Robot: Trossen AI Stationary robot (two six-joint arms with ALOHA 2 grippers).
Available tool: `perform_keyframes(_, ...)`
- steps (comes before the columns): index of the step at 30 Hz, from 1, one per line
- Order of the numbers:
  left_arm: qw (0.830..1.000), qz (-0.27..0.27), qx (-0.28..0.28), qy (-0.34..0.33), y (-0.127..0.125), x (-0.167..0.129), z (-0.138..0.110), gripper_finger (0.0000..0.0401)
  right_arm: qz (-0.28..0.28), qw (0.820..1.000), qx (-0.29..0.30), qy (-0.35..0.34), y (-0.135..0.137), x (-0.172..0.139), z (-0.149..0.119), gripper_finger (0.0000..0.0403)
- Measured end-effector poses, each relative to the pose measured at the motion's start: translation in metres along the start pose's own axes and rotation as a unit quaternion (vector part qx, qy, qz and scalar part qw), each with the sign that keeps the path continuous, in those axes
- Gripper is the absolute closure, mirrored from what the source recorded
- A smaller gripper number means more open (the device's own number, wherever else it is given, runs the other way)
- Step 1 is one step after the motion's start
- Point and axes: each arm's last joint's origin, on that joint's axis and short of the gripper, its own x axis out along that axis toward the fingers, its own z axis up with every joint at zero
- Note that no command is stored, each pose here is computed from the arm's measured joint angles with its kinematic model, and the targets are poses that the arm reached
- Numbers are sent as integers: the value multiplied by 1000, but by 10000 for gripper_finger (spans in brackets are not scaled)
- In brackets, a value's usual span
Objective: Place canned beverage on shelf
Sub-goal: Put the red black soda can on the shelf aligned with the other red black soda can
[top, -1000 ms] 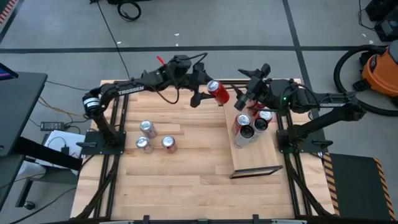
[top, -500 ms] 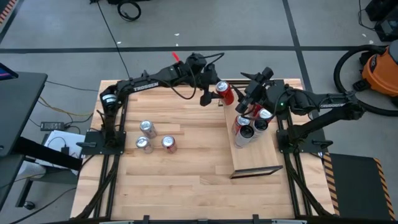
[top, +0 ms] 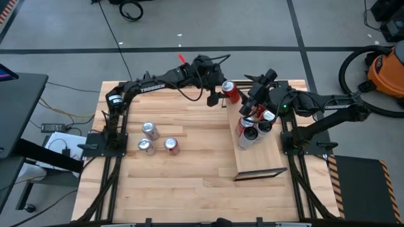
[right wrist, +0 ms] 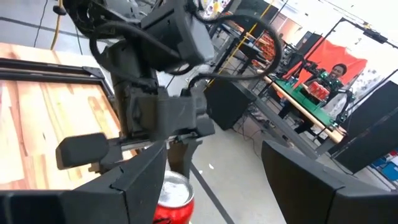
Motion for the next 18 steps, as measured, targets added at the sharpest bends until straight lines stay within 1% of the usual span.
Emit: perform_keyframes(18,1000,-2,15,2,0,1,-1,92,12,1000,10,-3,1,0,0,131)
